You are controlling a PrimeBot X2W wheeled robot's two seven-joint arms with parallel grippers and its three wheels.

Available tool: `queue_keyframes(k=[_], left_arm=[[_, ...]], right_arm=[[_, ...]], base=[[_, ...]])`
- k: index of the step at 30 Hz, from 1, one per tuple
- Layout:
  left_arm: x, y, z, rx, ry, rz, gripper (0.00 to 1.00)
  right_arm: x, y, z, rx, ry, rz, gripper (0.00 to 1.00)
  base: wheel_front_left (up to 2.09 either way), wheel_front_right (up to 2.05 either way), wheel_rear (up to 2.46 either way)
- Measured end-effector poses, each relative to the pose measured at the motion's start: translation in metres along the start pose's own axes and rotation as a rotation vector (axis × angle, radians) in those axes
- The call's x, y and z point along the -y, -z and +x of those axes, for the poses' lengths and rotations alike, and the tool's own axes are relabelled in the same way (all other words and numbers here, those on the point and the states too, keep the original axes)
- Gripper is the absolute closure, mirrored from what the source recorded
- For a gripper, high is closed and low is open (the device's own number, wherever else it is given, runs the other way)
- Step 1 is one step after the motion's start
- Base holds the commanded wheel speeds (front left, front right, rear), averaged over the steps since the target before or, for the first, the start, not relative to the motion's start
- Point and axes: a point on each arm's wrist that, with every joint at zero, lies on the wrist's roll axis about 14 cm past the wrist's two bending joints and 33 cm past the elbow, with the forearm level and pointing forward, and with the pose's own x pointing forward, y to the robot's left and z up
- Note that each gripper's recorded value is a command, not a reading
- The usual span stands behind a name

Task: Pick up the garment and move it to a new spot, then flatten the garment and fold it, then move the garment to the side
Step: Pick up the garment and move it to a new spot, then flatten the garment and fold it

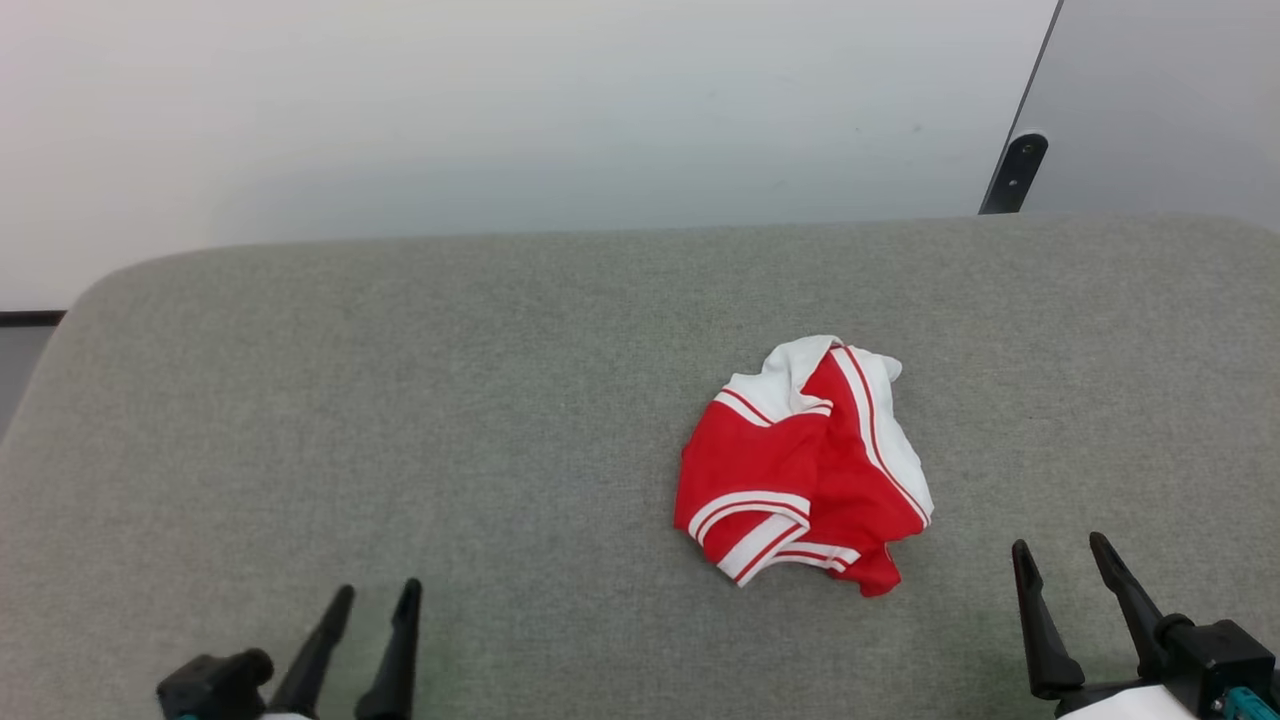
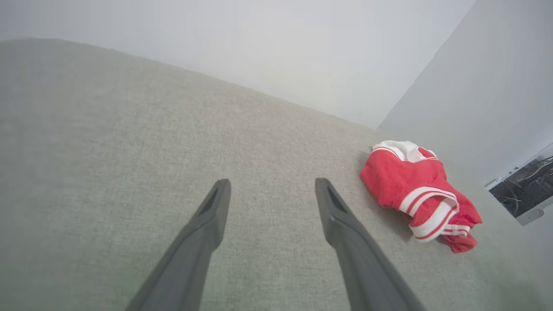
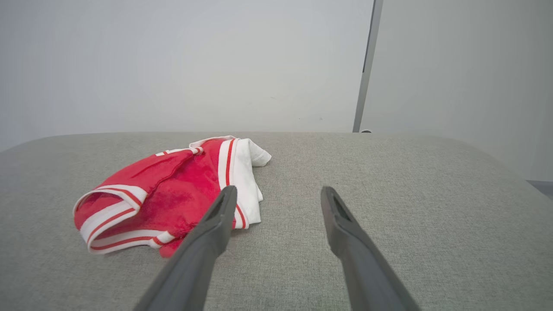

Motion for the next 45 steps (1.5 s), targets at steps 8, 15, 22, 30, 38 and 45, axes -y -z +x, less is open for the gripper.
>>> queue_keyframes(k=[8, 15, 22, 30, 38, 45], left_arm=[[0.004, -0.029, -0.003, 0.117, -0.004, 0.207, 0.00], [0.009, -0.030, -0.010, 0.143, -0.009, 0.291, 0.00], [0.008, -0.024, -0.013, 0.134, -0.017, 0.290, 0.00], [0.010, -0.024, -0.014, 0.144, -0.015, 0.292, 0.00], [0.013, -0.023, -0.012, 0.151, -0.015, 0.274, 0.00], [0.017, -0.019, -0.003, 0.141, 0.000, 0.261, 0.00]], right_arm=[[0.006, 0.000, -0.001, 0.000, 0.005, -0.004, 0.00], [0.010, -0.006, 0.002, 0.017, 0.001, -0.011, 0.00], [0.013, -0.001, 0.003, -0.002, -0.006, -0.003, 0.00], [0.015, -0.001, 0.004, -0.006, -0.016, -0.007, 0.00], [-0.008, -0.027, 0.038, 0.030, -0.128, -0.039, 0.00], [-0.019, -0.049, 0.093, -0.097, -0.205, -0.141, 0.00]], base=[[0.00, 0.00, 0.00], [0.00, 0.00, 0.00], [0.00, 0.00, 0.00], [0.00, 0.00, 0.00], [0.00, 0.00, 0.00], [0.00, 0.00, 0.00]])
